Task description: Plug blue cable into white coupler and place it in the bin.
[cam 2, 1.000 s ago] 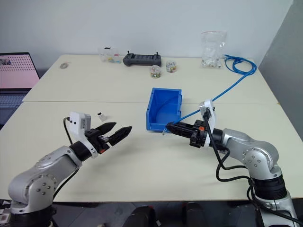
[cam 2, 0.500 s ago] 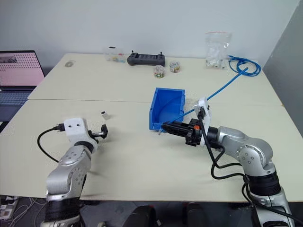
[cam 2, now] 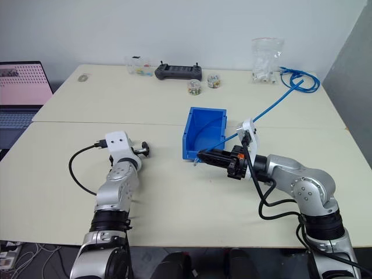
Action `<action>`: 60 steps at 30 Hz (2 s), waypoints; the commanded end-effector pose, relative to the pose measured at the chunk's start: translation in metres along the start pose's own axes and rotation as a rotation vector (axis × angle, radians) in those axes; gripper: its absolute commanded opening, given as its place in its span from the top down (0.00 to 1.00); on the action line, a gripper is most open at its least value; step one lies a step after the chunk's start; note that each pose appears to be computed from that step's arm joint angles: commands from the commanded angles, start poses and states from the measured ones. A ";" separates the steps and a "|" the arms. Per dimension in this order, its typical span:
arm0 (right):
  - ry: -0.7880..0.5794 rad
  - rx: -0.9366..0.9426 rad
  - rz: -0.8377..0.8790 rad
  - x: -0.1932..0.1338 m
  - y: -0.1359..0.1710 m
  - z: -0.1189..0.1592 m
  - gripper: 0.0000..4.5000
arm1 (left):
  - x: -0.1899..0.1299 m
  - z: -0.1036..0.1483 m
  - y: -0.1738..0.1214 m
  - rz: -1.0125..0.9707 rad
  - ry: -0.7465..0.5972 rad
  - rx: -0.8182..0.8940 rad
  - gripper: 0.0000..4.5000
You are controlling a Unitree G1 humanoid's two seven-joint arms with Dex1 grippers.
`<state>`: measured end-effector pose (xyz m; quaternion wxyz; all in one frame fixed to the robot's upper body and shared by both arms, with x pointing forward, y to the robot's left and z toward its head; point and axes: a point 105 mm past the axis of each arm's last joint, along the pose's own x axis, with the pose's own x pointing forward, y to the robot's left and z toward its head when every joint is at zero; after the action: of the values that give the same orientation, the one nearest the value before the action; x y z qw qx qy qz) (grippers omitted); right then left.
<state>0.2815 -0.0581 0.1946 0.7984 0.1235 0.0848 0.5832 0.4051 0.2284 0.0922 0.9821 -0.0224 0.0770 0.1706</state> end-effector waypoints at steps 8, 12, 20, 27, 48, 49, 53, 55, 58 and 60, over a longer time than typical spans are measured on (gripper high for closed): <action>-0.016 -0.050 0.031 0.000 0.010 0.010 0.98 | 0.012 0.011 0.001 0.055 -0.036 -0.015 0.00; -0.013 -0.051 0.032 0.000 0.010 0.009 0.98 | 0.012 0.011 0.003 0.063 -0.033 -0.017 0.09; -0.017 -0.052 0.030 0.001 0.010 0.009 0.98 | 0.012 0.010 0.011 0.085 -0.033 -0.004 0.46; -0.022 -0.053 0.029 0.003 0.010 0.009 0.98 | 0.010 0.005 0.016 0.094 -0.021 -0.005 0.80; 0.073 -0.151 -0.102 -0.024 0.018 -0.025 0.98 | -0.171 -0.011 -0.068 -1.551 0.050 0.604 0.82; 0.078 -0.160 -0.106 -0.024 0.018 -0.027 0.98 | -0.171 -0.015 -0.069 -1.595 0.057 0.654 0.82; 0.096 -0.201 -0.116 -0.026 0.019 -0.031 0.98 | -0.163 -0.026 -0.074 -1.667 0.081 0.727 0.82; 0.097 -0.222 -0.116 -0.026 0.020 -0.031 0.98 | -0.159 -0.033 -0.076 -1.688 0.087 0.778 0.82; 0.113 -0.260 -0.101 -0.023 0.022 -0.035 0.98 | -0.155 -0.043 -0.078 -1.718 0.090 0.859 0.82; 0.131 -0.294 -0.082 -0.018 0.022 -0.038 0.98 | -0.154 -0.047 -0.079 -1.730 0.102 0.878 0.82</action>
<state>0.2505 -0.0730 0.1572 0.8351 -0.0104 0.0834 0.5437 0.2837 0.1026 0.0764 0.6997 0.2769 0.1311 -0.6454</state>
